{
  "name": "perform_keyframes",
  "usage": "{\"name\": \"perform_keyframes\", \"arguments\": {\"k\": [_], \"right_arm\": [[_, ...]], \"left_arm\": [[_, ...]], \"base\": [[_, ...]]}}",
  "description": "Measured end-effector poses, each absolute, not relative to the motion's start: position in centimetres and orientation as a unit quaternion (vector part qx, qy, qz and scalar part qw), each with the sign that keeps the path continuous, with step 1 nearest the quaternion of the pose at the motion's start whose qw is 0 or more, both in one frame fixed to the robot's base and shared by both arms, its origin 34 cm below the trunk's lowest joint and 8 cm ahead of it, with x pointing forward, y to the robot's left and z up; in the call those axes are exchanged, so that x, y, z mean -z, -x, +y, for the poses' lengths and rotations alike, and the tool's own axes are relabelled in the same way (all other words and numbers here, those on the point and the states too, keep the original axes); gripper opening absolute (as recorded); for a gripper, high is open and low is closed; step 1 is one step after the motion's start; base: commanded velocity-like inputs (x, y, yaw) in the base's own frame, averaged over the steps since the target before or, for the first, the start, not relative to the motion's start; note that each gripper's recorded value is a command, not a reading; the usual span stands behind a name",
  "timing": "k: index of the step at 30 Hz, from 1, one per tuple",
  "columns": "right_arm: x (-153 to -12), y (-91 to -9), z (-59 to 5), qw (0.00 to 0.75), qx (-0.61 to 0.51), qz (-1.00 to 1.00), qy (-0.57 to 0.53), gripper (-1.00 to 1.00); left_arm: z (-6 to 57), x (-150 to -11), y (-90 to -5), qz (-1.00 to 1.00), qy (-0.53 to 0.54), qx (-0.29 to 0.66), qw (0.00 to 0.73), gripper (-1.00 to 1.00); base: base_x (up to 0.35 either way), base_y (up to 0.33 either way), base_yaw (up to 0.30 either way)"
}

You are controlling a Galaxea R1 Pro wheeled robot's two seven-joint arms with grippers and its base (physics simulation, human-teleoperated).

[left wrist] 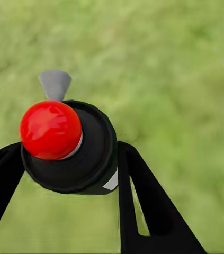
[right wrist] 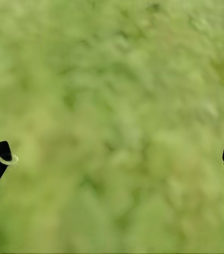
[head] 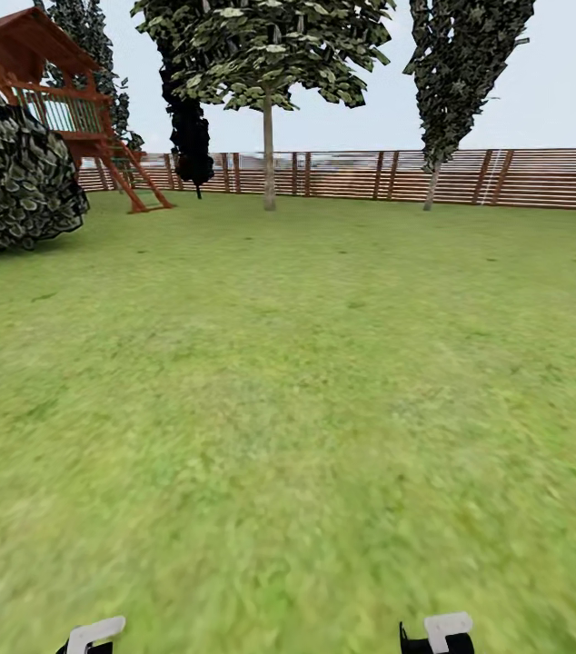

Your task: In the garden, pick up the pesticide atomizer on the floor and spray pesticide onto both trees until each tree trunk is fully covered.

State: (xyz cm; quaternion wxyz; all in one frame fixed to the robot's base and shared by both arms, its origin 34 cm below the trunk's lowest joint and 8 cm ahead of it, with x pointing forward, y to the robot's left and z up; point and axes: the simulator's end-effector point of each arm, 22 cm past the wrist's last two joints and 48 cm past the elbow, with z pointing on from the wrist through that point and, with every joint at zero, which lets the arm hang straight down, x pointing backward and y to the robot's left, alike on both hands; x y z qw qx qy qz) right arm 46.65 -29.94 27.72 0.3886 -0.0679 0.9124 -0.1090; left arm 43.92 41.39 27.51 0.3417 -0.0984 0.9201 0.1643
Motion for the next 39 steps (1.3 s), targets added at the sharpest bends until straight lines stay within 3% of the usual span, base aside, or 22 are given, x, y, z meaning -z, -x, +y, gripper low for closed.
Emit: {"name": "perform_keyframes", "arguments": {"k": [39], "right_arm": [[-27.72,-46.65,-29.93,0.389,0.109,0.912,0.068,1.0]], "left_arm": [[41.4,-27.51,-43.92,0.92,0.099,-0.164,0.342,-1.0]], "base": [[0.34,0.0,0.0]]}}
